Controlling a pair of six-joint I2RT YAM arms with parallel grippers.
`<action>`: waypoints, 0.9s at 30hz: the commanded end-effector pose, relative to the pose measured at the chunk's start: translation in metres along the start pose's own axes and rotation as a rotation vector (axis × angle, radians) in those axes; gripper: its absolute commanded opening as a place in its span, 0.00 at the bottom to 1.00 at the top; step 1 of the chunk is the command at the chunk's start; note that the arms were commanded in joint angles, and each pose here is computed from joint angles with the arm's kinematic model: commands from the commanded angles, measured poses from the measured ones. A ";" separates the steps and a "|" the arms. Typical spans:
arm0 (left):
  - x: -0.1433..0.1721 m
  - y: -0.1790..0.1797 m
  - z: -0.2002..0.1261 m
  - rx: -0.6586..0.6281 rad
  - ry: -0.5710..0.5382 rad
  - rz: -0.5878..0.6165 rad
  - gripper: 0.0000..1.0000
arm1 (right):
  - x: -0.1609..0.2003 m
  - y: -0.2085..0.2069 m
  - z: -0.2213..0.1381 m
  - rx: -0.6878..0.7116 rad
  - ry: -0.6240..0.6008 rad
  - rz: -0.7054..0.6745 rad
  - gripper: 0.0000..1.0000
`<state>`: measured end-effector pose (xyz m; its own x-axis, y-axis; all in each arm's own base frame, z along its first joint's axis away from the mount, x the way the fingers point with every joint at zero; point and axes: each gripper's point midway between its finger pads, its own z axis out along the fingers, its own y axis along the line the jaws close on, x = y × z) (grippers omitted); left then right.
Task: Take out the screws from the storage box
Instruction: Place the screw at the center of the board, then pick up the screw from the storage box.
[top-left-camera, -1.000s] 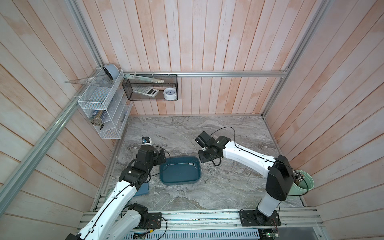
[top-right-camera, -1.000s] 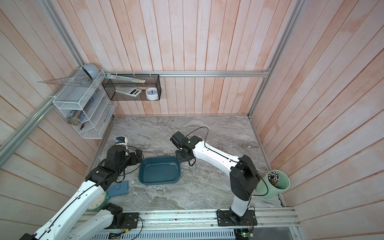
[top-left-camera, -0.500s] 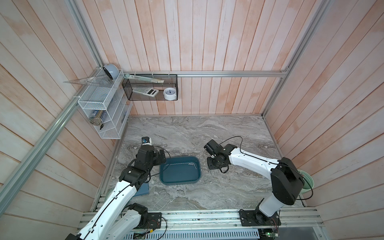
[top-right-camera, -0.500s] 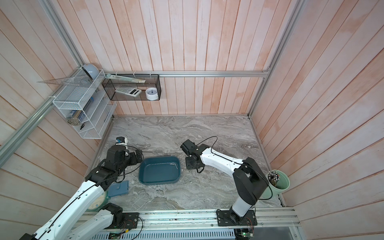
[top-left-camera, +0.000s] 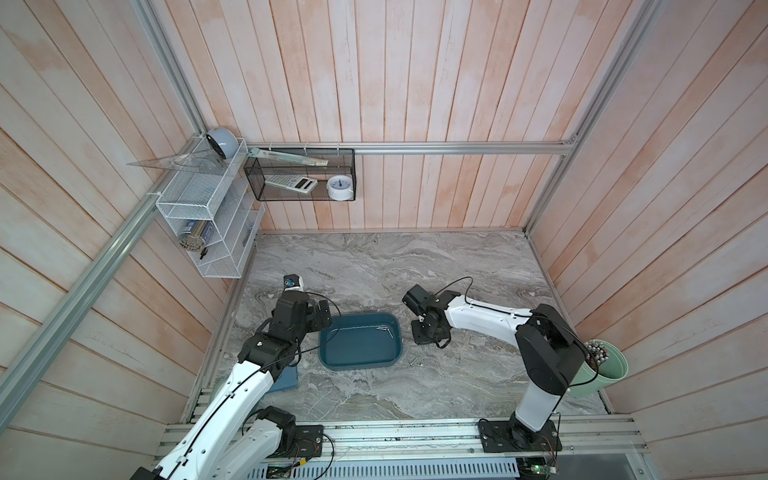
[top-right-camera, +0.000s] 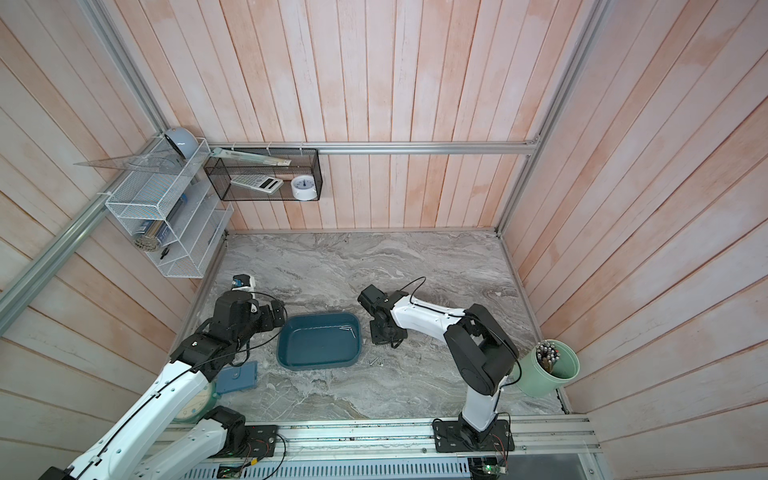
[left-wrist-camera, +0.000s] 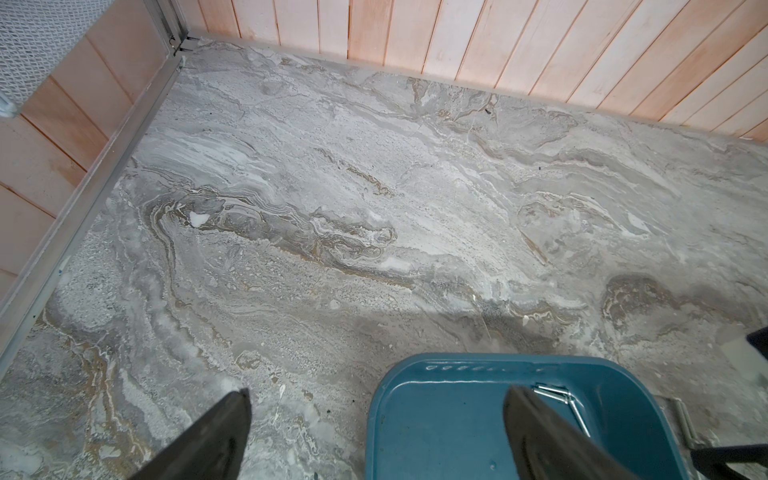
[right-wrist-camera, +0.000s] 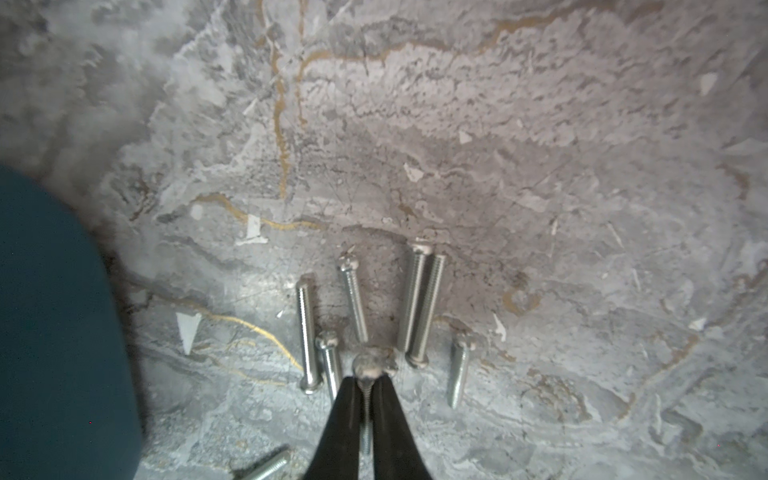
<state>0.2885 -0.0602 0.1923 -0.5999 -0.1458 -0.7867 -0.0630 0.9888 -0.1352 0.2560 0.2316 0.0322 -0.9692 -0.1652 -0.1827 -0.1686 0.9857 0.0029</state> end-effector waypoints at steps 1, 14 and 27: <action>-0.009 0.000 -0.003 -0.005 -0.021 -0.005 1.00 | 0.002 -0.001 0.003 0.019 0.013 0.008 0.14; -0.009 0.002 -0.004 -0.009 -0.025 -0.007 1.00 | -0.018 0.004 -0.038 -0.007 -0.103 0.006 0.20; -0.010 0.001 -0.005 -0.005 -0.029 -0.008 1.00 | -0.041 0.096 -0.100 -0.139 -0.231 -0.245 0.23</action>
<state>0.2884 -0.0601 0.1922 -0.6001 -0.1461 -0.7864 -0.0633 0.9888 -0.1354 0.2733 0.3140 0.1520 -0.8640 -0.2362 -0.4447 -0.3366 0.9278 0.1610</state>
